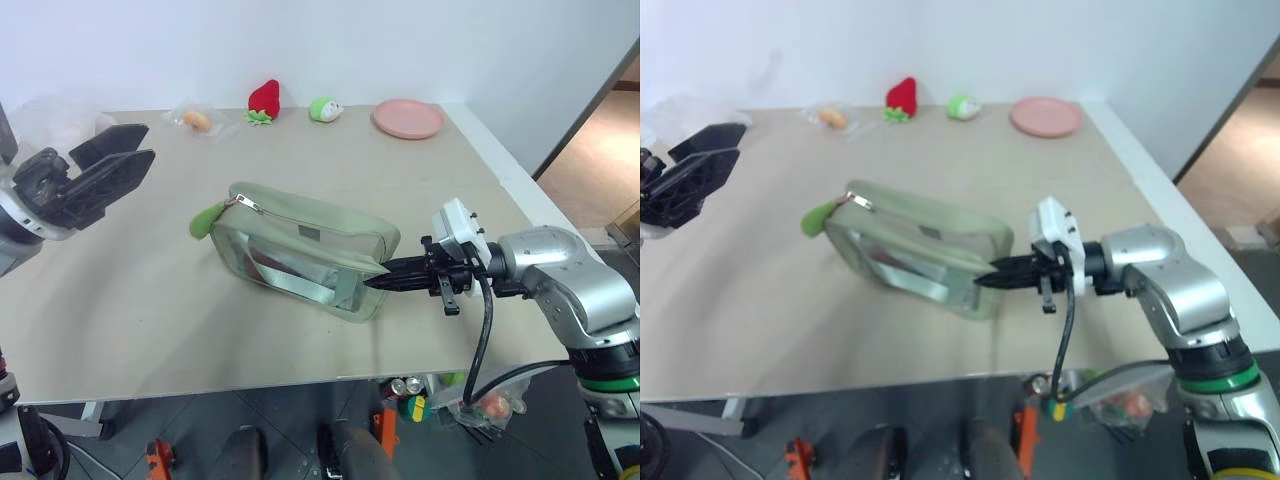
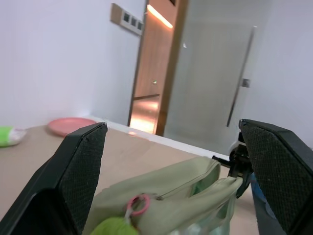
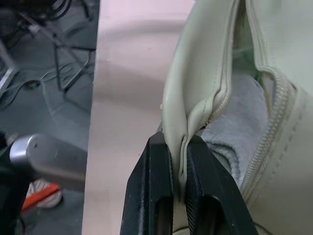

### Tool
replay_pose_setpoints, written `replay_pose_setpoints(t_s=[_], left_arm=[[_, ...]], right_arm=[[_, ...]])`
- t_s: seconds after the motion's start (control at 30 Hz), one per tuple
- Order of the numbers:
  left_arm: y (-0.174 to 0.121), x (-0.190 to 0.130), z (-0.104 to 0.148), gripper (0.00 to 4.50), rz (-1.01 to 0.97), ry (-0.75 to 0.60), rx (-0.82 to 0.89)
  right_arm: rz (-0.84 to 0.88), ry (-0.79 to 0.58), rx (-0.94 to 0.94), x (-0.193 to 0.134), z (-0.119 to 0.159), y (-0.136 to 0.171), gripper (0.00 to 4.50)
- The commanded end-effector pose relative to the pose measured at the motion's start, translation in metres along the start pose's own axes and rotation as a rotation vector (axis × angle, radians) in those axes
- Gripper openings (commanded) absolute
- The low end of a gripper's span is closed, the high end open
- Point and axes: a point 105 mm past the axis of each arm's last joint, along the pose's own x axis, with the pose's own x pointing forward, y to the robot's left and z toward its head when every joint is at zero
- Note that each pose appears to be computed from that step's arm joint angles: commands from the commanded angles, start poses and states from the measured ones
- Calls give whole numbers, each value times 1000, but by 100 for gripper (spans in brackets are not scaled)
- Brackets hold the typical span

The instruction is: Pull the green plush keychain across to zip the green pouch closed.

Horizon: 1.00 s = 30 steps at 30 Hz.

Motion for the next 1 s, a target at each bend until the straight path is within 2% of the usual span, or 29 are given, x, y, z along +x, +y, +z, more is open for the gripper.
replay_pose_setpoints(t_s=[0.03, 0.13, 0.27, 0.73, 1.0], left_arm=[[-2, -6, 7, 450, 21, -6, 20], [-3, -9, 4, 450, 42, 0, 5], [-7, -11, 1, 450, 57, 26, -1], [-8, -10, 6, 450, 67, 35, -15], [-6, -14, 7, 450, 93, 44, -19]], right_arm=[[25, 21, -66, 2, 4, -12, 3], [16, 9, -98, 2, 8, -28, 3], [-31, -90, -123, -1, 31, -50, 3], [15, -150, -102, 16, 27, -52, 3], [22, -295, -56, 19, 34, -63, 3]])
